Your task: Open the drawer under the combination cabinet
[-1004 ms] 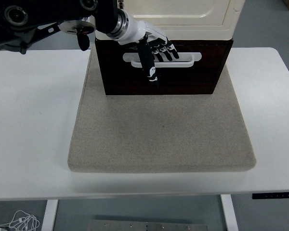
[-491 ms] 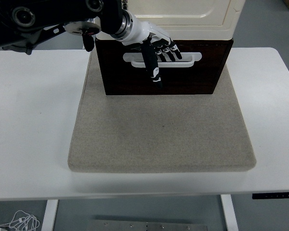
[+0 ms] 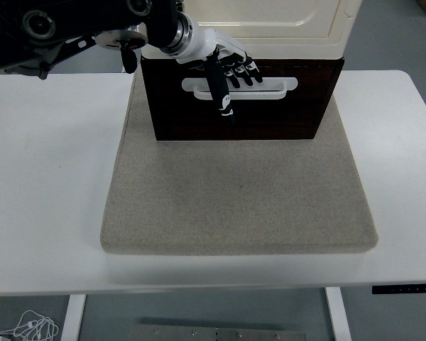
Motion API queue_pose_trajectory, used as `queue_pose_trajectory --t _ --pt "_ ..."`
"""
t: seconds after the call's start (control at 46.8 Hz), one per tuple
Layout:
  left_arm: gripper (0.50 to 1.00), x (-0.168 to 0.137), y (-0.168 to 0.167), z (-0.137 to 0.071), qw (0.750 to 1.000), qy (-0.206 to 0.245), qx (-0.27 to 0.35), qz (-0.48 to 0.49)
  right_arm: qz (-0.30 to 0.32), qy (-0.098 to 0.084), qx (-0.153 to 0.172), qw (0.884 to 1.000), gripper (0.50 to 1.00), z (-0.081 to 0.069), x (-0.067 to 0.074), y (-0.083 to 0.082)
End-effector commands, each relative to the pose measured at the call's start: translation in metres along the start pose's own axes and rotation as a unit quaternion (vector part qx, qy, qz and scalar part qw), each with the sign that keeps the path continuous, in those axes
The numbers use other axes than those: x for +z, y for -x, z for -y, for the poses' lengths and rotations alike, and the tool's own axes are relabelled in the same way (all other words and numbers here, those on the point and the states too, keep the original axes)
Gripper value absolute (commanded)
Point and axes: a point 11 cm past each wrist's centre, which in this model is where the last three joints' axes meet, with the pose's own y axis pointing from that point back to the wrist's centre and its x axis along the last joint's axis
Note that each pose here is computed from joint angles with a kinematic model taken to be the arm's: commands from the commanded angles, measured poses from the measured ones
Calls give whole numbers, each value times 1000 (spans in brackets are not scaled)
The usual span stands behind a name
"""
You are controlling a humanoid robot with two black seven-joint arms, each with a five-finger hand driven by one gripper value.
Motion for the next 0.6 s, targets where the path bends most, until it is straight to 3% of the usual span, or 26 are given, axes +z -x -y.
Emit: queue_pose_trajectory --t 0.0,0.577 --pt "1000 1 1 0 1000 1 -1 1 0 0 0 1000 926 0 0 0" --pt "1000 8 6 7 1000 3 -7 8 0 0 0 1000 926 0 0 0"
